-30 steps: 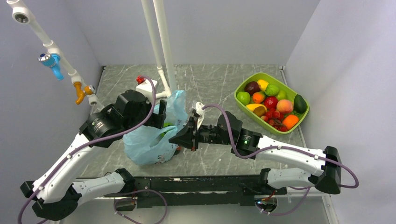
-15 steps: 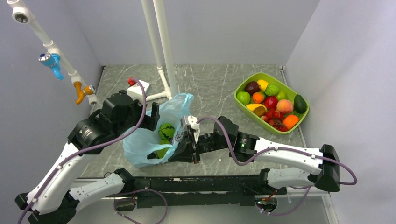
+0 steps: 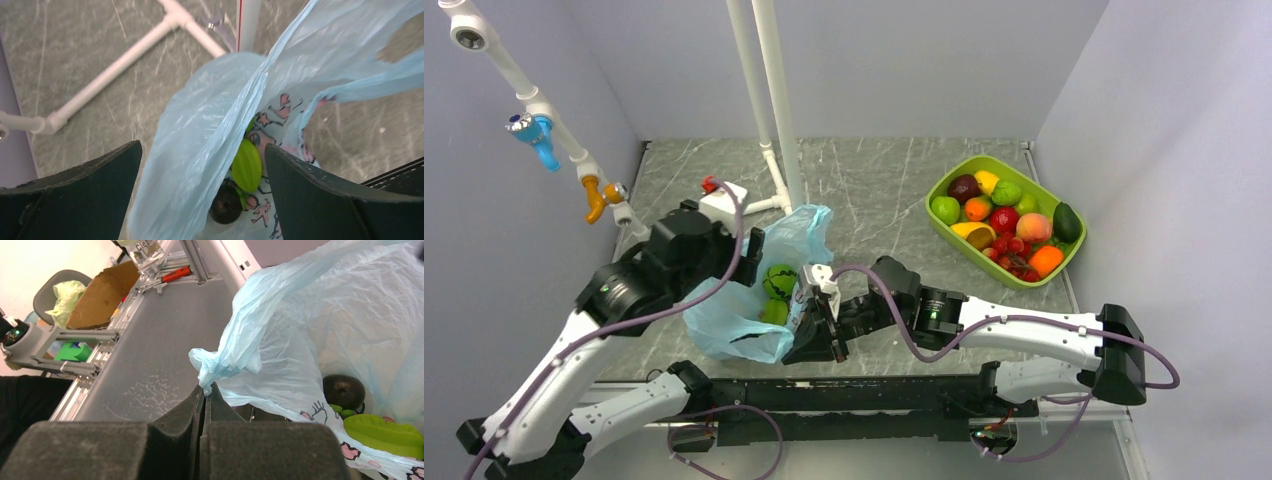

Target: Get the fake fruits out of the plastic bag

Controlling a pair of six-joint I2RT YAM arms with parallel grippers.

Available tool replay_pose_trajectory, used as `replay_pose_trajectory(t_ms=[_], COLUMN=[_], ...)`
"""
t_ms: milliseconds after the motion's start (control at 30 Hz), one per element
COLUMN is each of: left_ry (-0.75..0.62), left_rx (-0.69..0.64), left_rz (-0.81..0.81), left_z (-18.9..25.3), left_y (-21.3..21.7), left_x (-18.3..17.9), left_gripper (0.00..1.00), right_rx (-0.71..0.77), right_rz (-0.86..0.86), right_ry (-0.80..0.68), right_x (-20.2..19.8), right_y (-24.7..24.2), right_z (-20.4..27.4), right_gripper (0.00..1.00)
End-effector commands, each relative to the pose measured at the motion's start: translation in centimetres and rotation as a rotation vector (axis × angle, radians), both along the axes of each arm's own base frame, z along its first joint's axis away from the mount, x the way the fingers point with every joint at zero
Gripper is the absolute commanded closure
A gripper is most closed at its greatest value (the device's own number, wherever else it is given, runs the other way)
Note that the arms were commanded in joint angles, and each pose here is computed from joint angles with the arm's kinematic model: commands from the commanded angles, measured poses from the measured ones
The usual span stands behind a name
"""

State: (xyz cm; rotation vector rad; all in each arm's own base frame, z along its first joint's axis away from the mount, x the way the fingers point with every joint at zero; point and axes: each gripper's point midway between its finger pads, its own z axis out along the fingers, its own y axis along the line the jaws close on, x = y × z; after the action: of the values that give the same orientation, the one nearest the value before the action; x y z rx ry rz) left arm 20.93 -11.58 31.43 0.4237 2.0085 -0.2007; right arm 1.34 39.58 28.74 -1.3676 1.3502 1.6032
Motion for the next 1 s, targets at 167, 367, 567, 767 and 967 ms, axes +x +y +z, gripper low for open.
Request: replay_pose_trajectory(t_ms=[167,367,567,767,967], left_ry=[0.053,-0.075,-0.117,-0.109,0.009], left_rx=[0.106,0.037,-0.098,-0.197,-0.217], left_rz=[0.229,0.412,0.392,0.284,0.093], left_z=[-2.5,1.4,4.6,3.5,-0.4], left_y=[2.8,6.2,6.3,4.2,1.6], left_x=[4.2,7.6,9.4,8.5,5.1], left_gripper=[0.65,1.00,1.00,1.00,1.00], right_rx=[0.027,-0.043,-0.128,-0.261,-0.341], right_rz=[0.003,-0.123,-0.111,-0.031,-0.028], right_ry=[-0.083,-0.226,-0.373,-0.326,-0.191], right_x=[-1.0,2.0,2.1,-3.2,-5.2], right_y=[1.7,3.6,4.4,6.9,6.8], right_z=[1.4,0.9,-0.2,-7.9,-12.6], right_gripper=[1.00,1.00,1.00,1.00,0.82])
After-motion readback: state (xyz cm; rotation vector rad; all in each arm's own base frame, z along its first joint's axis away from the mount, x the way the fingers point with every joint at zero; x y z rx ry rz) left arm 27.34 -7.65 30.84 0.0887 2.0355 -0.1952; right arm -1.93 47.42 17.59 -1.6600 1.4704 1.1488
